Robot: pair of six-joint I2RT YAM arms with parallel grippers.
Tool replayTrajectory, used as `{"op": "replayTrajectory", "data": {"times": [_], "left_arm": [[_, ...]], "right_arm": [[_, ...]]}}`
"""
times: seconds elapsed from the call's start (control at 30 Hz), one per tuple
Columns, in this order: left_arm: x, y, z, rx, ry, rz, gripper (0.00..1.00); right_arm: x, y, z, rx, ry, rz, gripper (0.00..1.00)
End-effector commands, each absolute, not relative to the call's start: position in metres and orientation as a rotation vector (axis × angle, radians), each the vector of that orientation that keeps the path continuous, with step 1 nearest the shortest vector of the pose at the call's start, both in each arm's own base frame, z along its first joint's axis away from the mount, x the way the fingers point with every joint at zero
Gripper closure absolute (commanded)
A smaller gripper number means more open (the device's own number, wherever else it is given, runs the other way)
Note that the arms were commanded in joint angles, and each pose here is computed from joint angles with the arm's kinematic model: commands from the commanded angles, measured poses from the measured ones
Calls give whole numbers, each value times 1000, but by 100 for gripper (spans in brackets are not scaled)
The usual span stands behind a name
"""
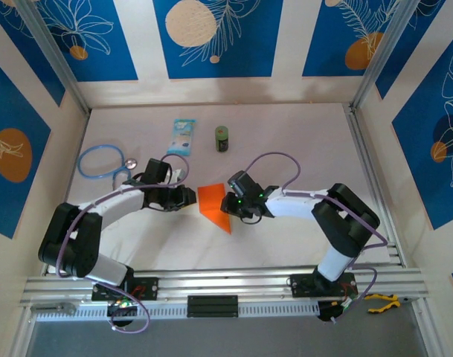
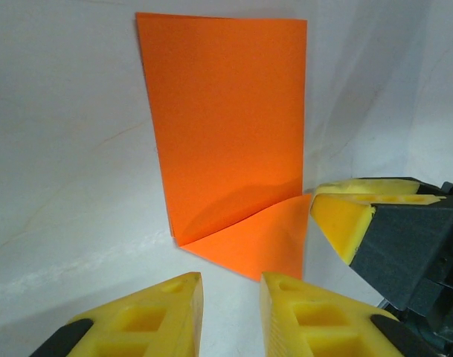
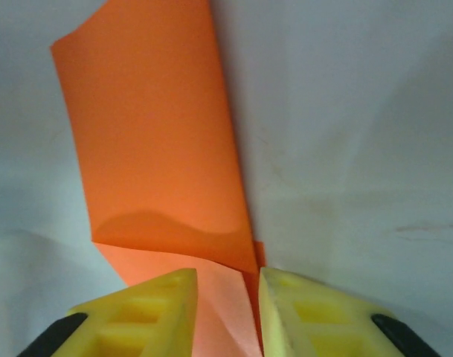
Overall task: Fold a paper plane with a square sheet of paper (pick it up from the middle)
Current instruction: Third fold the triangle at the center of the table, then fourth fold the wing at the center of the table.
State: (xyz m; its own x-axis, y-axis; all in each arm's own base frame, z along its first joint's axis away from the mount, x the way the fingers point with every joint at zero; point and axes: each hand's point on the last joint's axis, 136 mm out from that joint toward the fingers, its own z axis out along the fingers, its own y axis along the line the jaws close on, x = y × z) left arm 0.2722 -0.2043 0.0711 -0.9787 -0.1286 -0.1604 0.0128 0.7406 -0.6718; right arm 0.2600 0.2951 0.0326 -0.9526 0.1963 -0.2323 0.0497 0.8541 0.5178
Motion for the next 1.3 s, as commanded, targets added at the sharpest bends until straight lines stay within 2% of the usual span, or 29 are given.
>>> {"op": "replayTrajectory", "data": {"times": [0.0,0.27,0.47,0.63,0.9,1.27], "left_arm": [[265,-197,69,-103,2766,-1049,73],[266,-198,69,-104,2775,-1059,72],[267,-199,68,-101,2780,-1068,72],[269,-200,71,-99,2774,-1071,71],[265,-199,67,-103,2782,-1069,71],[264,-197,68,-105,2778,-1057,71]], "right_arm": [[260,306,37,116,2760,818,74],[256,303,36,101,2767,812,82],[254,308,37,66,2767,845,82],[255,303,29,85,2788,800,77],[253,309,27,62,2802,844,77],[251,308,35,45,2785,853,89]]}}
